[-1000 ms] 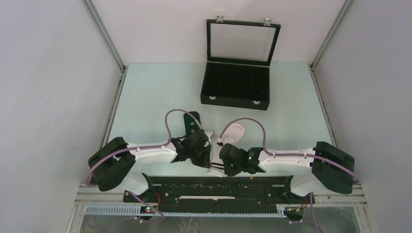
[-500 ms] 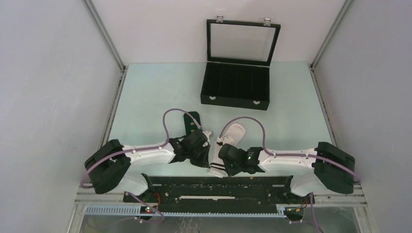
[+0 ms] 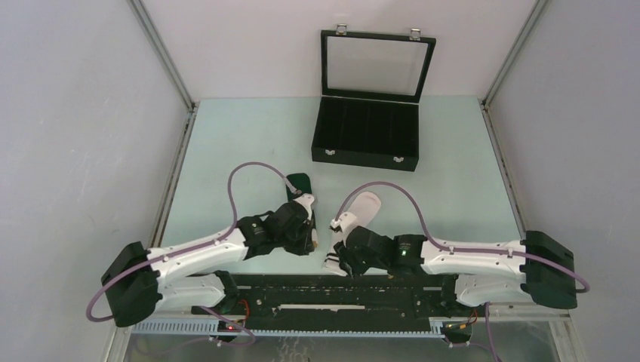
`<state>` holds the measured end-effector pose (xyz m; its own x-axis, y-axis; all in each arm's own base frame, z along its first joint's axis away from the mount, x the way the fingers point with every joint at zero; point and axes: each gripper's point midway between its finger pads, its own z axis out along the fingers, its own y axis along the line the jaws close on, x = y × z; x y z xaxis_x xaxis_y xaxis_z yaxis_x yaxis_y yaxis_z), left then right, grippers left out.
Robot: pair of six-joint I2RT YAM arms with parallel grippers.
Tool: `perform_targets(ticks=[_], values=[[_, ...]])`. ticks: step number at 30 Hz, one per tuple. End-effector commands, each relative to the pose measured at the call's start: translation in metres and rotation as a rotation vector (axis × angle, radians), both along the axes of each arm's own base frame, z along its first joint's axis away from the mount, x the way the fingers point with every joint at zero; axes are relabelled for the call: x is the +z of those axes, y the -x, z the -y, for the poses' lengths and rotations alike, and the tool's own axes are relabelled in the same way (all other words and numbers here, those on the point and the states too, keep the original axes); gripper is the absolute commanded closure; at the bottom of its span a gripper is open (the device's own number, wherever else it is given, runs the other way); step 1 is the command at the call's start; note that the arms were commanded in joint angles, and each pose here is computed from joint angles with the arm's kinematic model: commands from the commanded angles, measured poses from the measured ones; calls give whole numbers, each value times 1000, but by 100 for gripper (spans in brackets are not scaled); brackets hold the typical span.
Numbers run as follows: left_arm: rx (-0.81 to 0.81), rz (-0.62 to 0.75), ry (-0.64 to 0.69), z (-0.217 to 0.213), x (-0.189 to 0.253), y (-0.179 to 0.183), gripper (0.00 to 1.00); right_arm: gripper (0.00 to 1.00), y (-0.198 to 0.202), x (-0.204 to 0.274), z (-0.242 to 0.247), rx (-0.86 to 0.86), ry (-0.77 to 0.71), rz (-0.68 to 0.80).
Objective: Roll the socks
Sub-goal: Roll a pair of socks at the center of the board.
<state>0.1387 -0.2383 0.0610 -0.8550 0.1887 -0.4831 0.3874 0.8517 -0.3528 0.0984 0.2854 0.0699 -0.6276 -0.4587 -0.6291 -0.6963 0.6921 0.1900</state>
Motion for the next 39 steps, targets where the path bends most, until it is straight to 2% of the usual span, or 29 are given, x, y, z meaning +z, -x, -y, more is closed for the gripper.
perform_targets(ticks=[1,7,20,33,39], values=[[37,109,40,-3,35,-13,100,51,4,14,-16,188,-83,167],[68,156,62,-13,48,-15,100,45,2,7,-21,304,-123,312],[80,166,72,-20,46,-11,100,43,1,-26,-28,317,-37,337],[76,165,80,-19,44,-11,100,44,13,-50,-21,313,50,330],[76,168,82,-20,43,-11,100,50,11,-57,-16,299,127,369]])
